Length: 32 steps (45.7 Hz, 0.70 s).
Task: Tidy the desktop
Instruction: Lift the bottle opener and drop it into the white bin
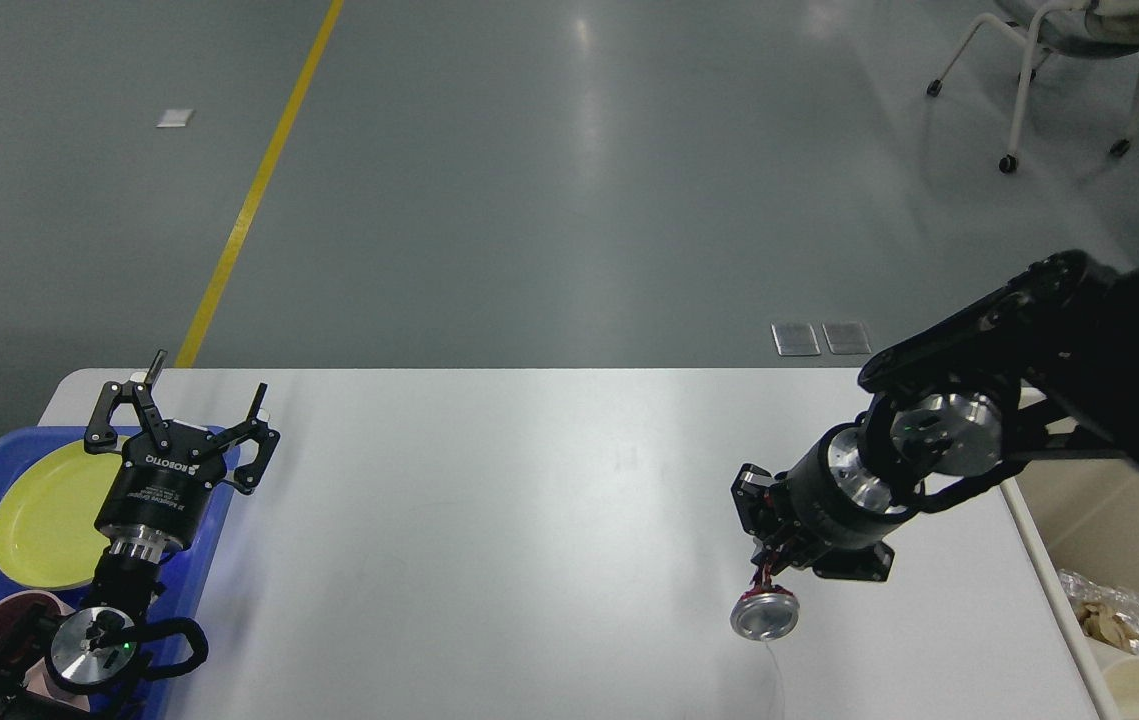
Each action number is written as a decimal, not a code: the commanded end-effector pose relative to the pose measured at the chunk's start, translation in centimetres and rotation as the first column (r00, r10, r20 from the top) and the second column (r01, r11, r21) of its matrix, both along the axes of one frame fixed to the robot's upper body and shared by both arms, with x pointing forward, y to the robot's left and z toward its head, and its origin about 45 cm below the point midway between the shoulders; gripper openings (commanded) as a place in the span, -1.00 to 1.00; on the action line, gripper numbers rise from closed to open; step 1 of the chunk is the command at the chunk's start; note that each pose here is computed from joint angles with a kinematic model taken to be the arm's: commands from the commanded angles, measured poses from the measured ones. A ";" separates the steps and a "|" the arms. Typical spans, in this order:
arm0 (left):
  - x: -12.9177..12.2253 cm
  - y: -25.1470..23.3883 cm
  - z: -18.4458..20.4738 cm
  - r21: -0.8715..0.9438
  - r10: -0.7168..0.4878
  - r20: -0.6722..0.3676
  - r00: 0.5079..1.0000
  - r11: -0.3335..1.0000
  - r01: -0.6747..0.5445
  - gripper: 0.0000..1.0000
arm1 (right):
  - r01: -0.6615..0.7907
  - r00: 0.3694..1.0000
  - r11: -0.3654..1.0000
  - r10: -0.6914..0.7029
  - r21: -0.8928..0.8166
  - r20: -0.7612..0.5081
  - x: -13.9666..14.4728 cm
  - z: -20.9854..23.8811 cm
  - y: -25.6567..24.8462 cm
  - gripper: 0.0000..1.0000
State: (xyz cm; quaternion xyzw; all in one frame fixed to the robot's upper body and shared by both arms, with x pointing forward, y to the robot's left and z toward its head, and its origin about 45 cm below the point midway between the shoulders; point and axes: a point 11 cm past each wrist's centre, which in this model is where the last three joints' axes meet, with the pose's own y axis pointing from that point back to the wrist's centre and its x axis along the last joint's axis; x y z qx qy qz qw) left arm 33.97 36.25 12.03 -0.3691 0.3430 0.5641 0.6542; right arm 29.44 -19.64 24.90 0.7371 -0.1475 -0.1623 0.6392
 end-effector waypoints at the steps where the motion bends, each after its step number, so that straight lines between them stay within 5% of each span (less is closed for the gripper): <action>1: 0.0 0.0 0.0 0.000 0.000 0.000 1.000 1.000 0.000 0.93 | -0.190 0.982 0.982 0.190 -0.006 -0.012 -0.5 5.1 0.2 -1.00; 10: 0.0 0.0 0.0 0.000 0.000 0.000 1.000 1.000 0.000 0.93 | -0.266 0.961 0.964 0.267 -0.024 0.076 0.0 11.8 0.3 -1.00; 23: 0.0 0.0 0.0 0.000 0.000 0.000 1.000 1.000 0.000 0.93 | -0.199 0.971 0.978 0.206 -0.069 0.124 1.0 11.7 -1.4 -1.00; 32: 0.0 0.0 0.0 0.000 0.000 0.000 1.000 1.000 0.000 0.93 | 0.012 0.976 0.989 0.020 -0.146 0.216 3.2 10.8 -8.0 -1.00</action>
